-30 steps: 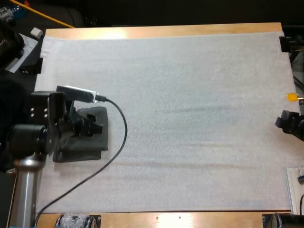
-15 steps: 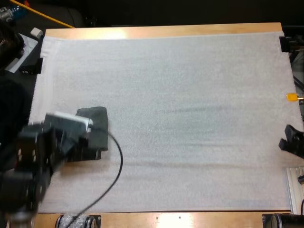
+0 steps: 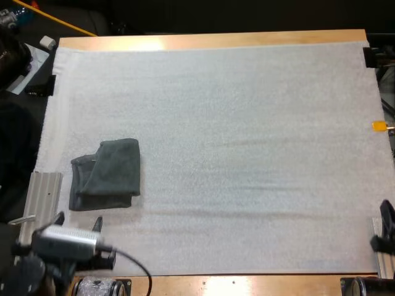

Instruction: Pick towel from pile, fold and stack

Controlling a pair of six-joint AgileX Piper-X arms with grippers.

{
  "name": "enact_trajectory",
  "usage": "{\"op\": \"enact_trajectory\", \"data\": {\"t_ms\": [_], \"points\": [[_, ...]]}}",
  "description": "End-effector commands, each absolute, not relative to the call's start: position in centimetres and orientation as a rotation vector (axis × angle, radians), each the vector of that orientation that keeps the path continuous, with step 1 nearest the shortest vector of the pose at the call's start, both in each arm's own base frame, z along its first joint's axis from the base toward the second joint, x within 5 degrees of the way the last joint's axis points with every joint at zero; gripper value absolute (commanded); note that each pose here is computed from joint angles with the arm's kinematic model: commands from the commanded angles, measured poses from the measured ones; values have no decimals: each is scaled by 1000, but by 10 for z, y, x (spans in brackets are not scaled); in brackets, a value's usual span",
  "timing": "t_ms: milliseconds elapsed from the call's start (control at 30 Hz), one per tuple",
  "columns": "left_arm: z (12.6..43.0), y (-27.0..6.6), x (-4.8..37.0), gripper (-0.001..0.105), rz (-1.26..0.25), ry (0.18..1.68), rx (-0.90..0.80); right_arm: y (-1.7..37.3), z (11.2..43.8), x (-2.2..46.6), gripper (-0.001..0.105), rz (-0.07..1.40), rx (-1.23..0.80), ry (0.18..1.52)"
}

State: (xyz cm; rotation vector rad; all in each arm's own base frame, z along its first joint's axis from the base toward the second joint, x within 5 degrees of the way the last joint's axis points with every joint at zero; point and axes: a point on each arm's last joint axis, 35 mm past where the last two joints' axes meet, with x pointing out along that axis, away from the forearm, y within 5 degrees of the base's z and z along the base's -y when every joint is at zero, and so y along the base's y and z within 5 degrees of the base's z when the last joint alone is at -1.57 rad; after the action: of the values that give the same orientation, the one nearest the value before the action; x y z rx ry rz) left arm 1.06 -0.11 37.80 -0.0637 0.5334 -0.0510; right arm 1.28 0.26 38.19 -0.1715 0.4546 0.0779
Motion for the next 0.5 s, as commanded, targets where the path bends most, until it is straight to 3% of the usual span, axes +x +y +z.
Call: {"op": "enact_trajectory", "data": {"t_ms": [0,100,300,467], "points": [[373,1,-11,62,-41,499,-75,5,380,-10,63,82,-187,397],[372,0,-8,62,-47,507,-68,4,380,-6,63,80,-182,404],[358,3,-53,61,-53,433,-65,6,365,-33,63,75,-174,329],[350,3,-57,61,-53,503,-58,6,355,-35,63,81,-160,358]]}}
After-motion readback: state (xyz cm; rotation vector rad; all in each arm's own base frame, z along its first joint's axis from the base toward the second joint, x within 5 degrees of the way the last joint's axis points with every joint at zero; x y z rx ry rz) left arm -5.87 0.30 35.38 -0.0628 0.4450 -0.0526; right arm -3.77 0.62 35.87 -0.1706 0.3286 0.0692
